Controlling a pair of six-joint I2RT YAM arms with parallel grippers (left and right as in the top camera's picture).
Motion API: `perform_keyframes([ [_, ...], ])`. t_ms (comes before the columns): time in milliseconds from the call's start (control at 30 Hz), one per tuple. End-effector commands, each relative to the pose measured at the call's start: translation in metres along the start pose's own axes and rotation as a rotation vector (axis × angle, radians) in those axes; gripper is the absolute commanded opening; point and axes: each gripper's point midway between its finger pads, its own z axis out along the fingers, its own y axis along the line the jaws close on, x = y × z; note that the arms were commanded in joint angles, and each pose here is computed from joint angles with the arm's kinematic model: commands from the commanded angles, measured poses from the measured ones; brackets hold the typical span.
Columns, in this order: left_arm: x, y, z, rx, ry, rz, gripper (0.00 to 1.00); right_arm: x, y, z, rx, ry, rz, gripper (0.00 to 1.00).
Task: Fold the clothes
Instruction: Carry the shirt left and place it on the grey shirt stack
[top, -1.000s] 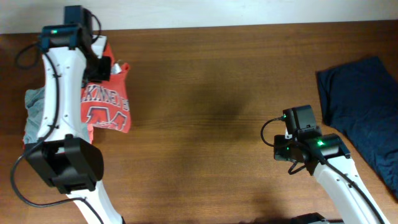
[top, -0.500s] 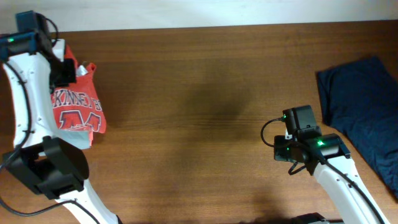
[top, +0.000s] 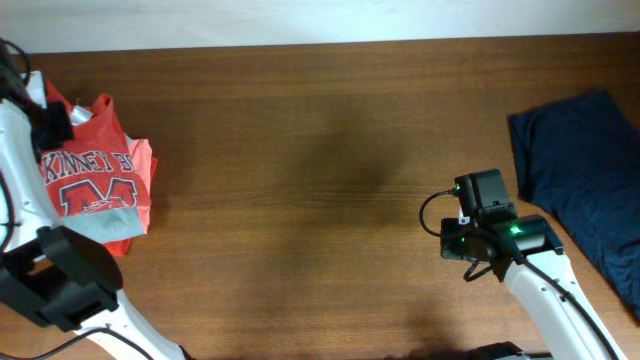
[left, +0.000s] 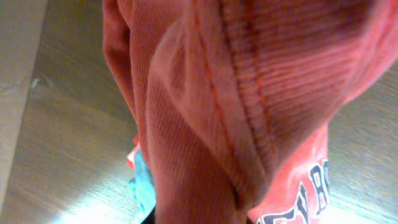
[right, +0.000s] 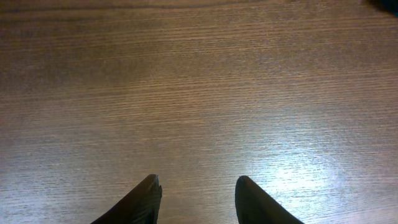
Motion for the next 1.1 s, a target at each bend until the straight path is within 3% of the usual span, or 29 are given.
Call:
perform_keyframes([
  [0,0.001,0.016,0.022,-0.010,0.030,-0.076,0.02,-0.005,-0.004,-0.006,0.015,-0.024,0.005,0.44],
  [267,0.012,0.019,0.056,0.028,0.103,-0.098,0.02,-0.002,-0.004,-0.006,0.011,-0.013,0.004,0.44],
  [400,0.013,0.021,0.059,0.026,0.108,-0.103,0.17,-0.002,-0.004,-0.006,0.011,-0.011,0.004,0.44],
  [500,0.013,0.024,0.060,0.023,0.107,-0.109,0.19,-0.002,-0.004,-0.006,0.011,-0.011,0.004,0.44],
  [600,0.015,0.034,0.060,-0.004,0.112,-0.147,0.29,-0.002,-0.004,-0.006,0.011,-0.011,0.004,0.44],
  [633,0.018,0.046,0.060,-0.061,0.118,-0.224,0.34,-0.002,-0.004,-0.006,0.011,-0.011,0.004,0.44],
  [700,0.030,0.079,0.056,-0.217,0.133,-0.440,0.61,-0.002,-0.004,-0.006,0.011,-0.011,0.004,0.44],
  [933,0.029,0.104,0.038,-0.217,0.105,-0.547,0.69,-0.002,-0.004,-0.006,0.011,-0.011,0.004,0.44],
  [1067,0.007,0.087,0.018,-0.059,0.039,-0.526,0.69,-0.002,-0.004,-0.006,0.011,-0.010,0.004,0.44],
])
